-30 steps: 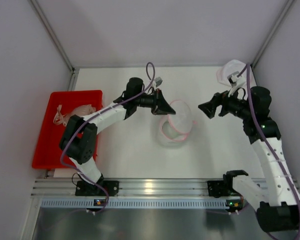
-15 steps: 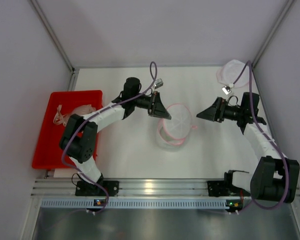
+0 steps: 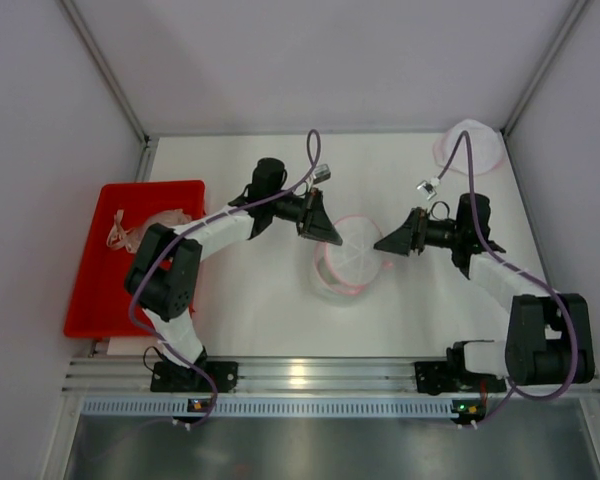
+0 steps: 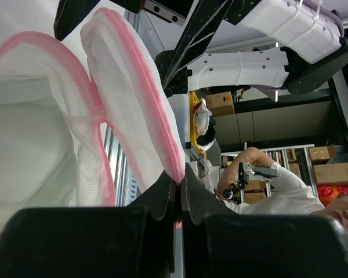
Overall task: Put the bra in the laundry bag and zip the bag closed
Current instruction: Close the laundry bag at the center of the board.
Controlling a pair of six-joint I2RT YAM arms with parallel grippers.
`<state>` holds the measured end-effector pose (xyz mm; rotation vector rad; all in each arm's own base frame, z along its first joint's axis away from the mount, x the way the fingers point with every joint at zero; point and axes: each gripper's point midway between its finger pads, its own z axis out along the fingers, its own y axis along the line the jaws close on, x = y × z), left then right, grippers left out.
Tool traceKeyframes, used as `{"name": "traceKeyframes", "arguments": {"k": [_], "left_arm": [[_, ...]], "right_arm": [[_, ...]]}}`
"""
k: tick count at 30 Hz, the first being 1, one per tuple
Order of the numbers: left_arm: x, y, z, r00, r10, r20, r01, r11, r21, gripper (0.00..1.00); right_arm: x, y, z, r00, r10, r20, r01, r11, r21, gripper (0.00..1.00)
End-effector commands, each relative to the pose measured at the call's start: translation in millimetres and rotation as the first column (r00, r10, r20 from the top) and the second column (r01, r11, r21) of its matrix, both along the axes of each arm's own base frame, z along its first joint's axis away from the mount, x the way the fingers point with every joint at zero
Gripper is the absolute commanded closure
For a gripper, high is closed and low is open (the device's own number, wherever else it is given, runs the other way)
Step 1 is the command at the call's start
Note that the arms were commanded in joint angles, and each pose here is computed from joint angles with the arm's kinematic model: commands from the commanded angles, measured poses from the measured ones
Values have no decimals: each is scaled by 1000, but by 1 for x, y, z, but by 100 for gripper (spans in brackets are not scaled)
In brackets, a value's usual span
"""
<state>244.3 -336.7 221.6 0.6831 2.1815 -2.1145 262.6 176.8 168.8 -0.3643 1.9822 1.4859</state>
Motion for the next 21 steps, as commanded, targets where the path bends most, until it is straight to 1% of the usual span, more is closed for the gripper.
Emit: {"name": "traceKeyframes", "arguments": {"k": [1, 3, 6, 7, 9, 10, 11, 12, 15, 16, 18, 19, 20, 21], "left_arm": [[-3, 0, 5, 996, -45, 78, 49, 998, -50, 100], [-3, -1, 4, 996, -48, 75, 52, 997, -49, 100], [-1, -1, 4, 996, -54, 75, 58, 997, -51, 100], [0, -1, 4, 996, -51, 76, 55, 997, -51, 100], [4, -2, 2, 996, -40, 83, 44, 998, -50, 100], [10, -1, 2, 996, -25, 88, 29, 998, -50, 100], [16, -1, -1, 995, -6, 97, 11, 999, -48, 100], [21, 0, -1, 994, 6, 106, 0, 999, -50, 100], [44, 5, 0, 990, 54, 133, -47, 997, -57, 100], [52, 7, 4, 987, 64, 146, -55, 996, -65, 100], [61, 7, 0, 986, 77, 150, -68, 996, -64, 100], [65, 7, 3, 983, 79, 163, -69, 995, -71, 100], [67, 5, 0, 984, 76, 162, -65, 995, -70, 100], [70, 5, -1, 983, 80, 162, -70, 995, -69, 98]], "right_arm": [[7, 12, 9, 987, 55, 149, -56, 998, -2, 12], [6, 16, 7, 986, 66, 152, -66, 998, -2, 13], [4, 20, 0, 987, 84, 137, -85, 996, 2, 21], [2, 21, 0, 986, 92, 137, -93, 996, 5, 30], [-2, 23, -4, 986, 104, 128, -105, 994, 7, 38], [-5, 23, -2, 985, 111, 131, -114, 993, 10, 44], [-8, 23, -5, 987, 117, 113, -119, 993, 12, 46], [-11, 23, -4, 985, 123, 121, -125, 992, 10, 46], [-19, 23, -5, 985, 140, 101, -141, 990, 6, 54], [-20, 23, -4, 983, 145, 109, -146, 989, 5, 58], [-25, 25, -4, 982, 160, 101, -162, 987, 9, 62], [-27, 27, -4, 981, 170, 95, -172, 985, 12, 69], [-28, 28, -4, 980, 177, 94, -179, 984, 13, 73], [-31, 30, -4, 978, 189, 87, -192, 981, 18, 78]]}}
